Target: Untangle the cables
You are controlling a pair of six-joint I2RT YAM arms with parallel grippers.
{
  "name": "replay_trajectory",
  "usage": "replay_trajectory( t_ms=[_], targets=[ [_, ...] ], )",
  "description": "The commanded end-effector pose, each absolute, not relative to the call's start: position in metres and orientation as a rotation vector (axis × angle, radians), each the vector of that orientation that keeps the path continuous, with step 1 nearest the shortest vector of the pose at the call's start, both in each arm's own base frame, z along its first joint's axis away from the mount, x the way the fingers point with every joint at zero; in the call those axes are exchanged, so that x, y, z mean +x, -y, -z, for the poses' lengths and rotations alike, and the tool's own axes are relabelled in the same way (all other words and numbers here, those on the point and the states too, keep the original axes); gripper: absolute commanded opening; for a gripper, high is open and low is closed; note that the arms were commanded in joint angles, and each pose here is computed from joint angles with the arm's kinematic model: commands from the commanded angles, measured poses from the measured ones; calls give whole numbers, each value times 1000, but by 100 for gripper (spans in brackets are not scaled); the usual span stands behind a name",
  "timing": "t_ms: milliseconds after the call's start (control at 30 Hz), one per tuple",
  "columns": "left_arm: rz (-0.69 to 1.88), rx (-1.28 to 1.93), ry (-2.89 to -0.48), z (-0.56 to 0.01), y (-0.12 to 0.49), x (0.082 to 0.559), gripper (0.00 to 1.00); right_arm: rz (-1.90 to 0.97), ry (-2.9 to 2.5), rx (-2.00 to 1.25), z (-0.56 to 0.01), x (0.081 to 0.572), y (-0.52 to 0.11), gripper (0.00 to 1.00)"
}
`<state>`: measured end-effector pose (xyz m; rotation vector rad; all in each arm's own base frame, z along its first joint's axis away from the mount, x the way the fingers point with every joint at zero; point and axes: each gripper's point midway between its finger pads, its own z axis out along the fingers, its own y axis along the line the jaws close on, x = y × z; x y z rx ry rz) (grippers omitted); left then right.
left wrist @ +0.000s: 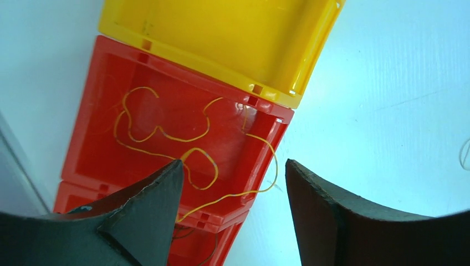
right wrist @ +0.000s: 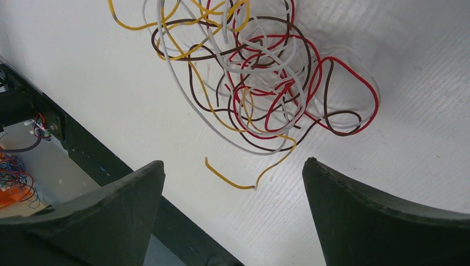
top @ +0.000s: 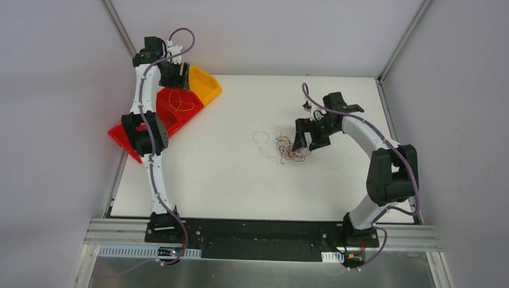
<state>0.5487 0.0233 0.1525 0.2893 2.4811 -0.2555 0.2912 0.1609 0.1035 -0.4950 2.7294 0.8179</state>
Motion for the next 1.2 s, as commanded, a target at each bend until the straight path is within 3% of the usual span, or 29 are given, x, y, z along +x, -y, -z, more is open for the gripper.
replay_trajectory(
  t_ms=[0,200,500,867,1167],
  targets=[
    [129,275,-2398,-202,-42,548,65,-850,-2676,-496,-117,294,-164,99],
    [51,218,-2455,-191,-59,538,51,-847,-2665,-503,-116,292,-163,99],
    [356,420,-2400,-196,-18,512,60,-842,-2666,-498,-114,286,-160,99],
    [497,528,-2352,-197,-5,501,50,-831,-2671,-496,-115,283,-156,99],
    [358,557,-2484,-154,-24,502,39,-828,-2677,-483,-115,287,-156,99]
  ],
)
